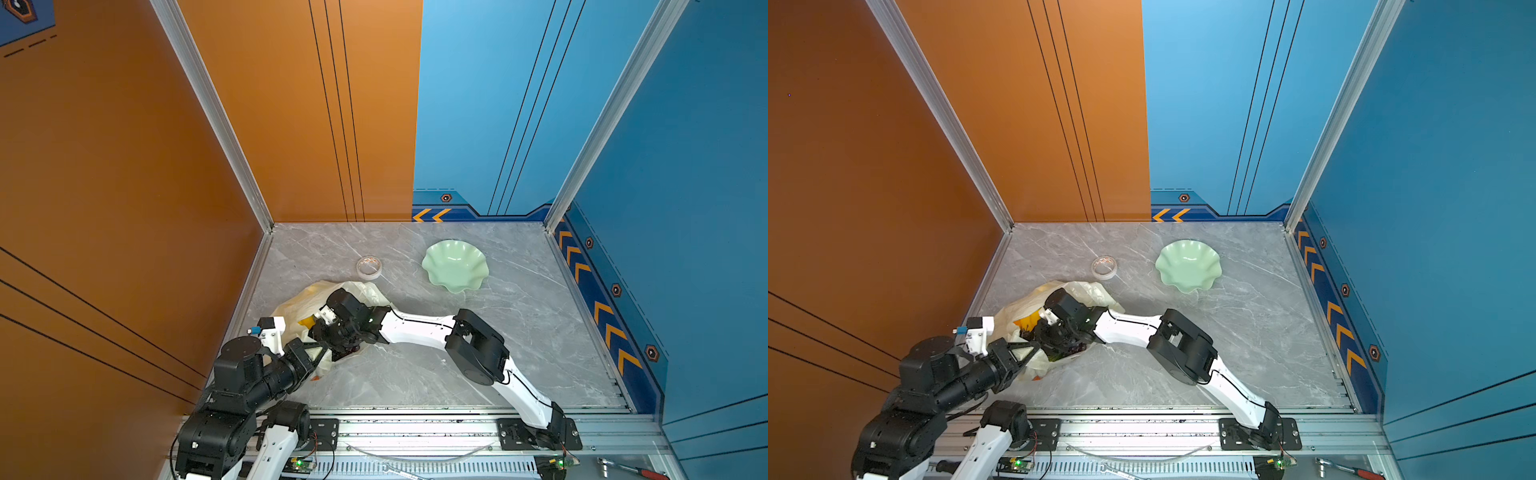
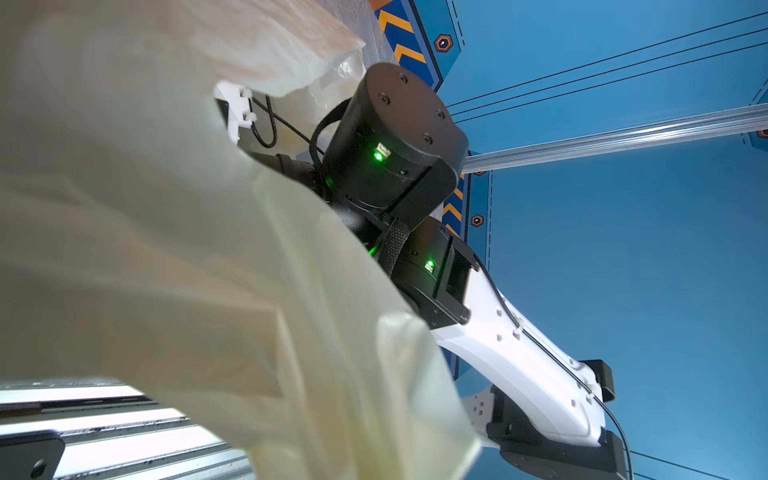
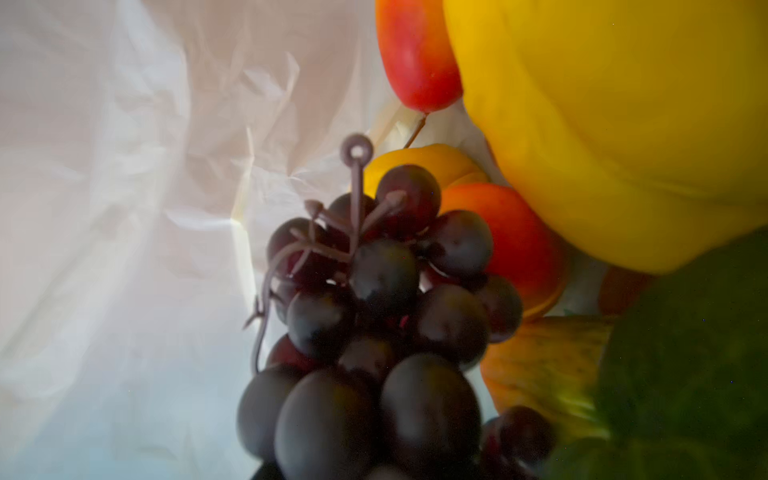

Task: Place the fruits into the plastic bag
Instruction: 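Lower the grapes into the cream bag and open the right gripper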

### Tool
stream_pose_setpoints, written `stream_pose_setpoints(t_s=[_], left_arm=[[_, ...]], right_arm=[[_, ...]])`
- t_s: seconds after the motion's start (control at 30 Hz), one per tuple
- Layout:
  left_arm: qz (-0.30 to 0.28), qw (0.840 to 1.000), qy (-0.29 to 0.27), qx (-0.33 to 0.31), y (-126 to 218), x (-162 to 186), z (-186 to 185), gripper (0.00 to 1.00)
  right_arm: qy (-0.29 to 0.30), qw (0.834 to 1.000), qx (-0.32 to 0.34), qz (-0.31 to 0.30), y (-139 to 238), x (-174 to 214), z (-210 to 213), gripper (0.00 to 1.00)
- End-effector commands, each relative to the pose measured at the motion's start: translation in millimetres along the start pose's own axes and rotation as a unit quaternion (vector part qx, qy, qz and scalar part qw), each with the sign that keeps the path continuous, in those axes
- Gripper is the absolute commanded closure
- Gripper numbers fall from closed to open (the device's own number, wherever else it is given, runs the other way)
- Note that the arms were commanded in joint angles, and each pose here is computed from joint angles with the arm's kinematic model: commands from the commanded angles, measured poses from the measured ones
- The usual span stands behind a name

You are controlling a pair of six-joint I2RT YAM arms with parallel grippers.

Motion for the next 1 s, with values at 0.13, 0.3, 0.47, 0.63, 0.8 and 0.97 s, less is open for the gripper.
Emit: stream_pose_setpoints(t_s=[0.13,0.3,0.47,0.63,0.8,0.97], left_arm=[[-0.018,1.000,-0.003,0.013,12,2,-5,1.00],[-0.014,1.000,-0.008,0.012,15,3,-6,1.00],[-0.010,1.000,-0.010,0.008,16,6,-4,1.00],[-0.014,1.000,-0.011,0.000,17,8,0,1.00],[-0.020,1.000,-0.014,-0.006,17,6,1,1.00],[-0.024,1.000,-0.016,-0.013,17,4,2,1.00]], right_arm=[[0.017,0.997,0.072,-0.036,0,-12,-18,0.63],[0.024,0.995,0.084,-0.050,6,-15,-17,0.50],[0.048,0.993,0.087,-0.063,21,-9,-2,0.39],[0.073,0.989,0.105,-0.078,43,-1,11,0.00],[0.097,0.983,0.127,-0.088,63,5,23,0.00],[0.124,0.976,0.146,-0.101,81,11,35,0.00]])
Point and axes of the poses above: each gripper's point midway between its finger pads, its own y axis back along the fingers, its own z axis along the line the jaws close on, x = y × z, the point moved 5 cm from there along y, back along the fingers, and after that the axes turned 14 degrees about -y, right-handed, at the moved point
